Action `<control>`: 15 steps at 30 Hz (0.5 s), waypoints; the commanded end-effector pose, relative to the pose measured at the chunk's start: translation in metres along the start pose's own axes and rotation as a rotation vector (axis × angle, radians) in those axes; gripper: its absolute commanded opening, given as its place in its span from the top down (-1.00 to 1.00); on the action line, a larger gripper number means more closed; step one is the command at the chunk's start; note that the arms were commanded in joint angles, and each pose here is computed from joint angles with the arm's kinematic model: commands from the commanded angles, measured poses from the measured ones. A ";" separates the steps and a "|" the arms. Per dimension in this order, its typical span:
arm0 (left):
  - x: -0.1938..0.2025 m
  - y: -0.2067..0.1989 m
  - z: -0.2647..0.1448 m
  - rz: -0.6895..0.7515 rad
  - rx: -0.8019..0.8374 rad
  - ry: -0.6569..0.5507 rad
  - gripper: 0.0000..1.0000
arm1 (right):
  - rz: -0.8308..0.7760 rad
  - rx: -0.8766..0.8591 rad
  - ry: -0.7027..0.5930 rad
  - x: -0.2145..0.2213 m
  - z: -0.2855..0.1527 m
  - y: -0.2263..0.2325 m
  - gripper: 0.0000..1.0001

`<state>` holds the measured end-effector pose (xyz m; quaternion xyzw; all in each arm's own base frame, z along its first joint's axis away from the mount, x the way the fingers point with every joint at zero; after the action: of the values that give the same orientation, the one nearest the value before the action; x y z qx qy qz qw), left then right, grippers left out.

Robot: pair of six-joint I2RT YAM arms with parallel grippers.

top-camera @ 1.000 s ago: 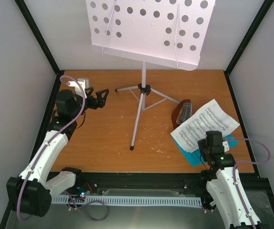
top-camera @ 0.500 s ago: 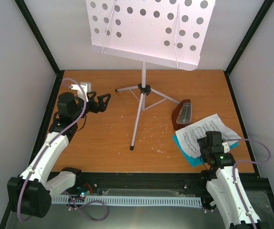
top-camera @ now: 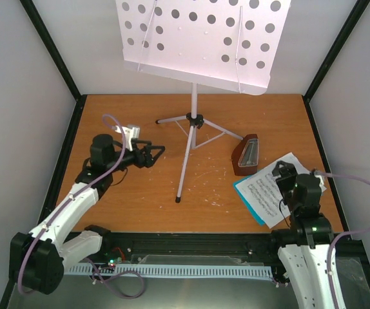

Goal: Pack up the instrument practice props

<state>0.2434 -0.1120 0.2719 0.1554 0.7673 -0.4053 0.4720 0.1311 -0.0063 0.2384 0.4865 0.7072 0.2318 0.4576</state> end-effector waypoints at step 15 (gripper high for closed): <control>0.014 -0.027 0.122 0.066 0.071 0.124 -0.75 | -0.528 -0.553 0.559 0.043 0.011 0.061 -0.74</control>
<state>0.2680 -0.2102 0.2179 0.2075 0.7995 -0.4259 0.3692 0.1691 0.0495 0.2513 0.1443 0.8222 0.3903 0.3884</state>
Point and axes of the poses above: each gripper's point midway between its finger pads, its own z axis out along the fingers, its own y axis along the line the jaws close on, x = y × z, the point moved 9 cm from there along -z, back along the fingers, and after that the axes turned 3 degrees about z, right-handed, at the moved point
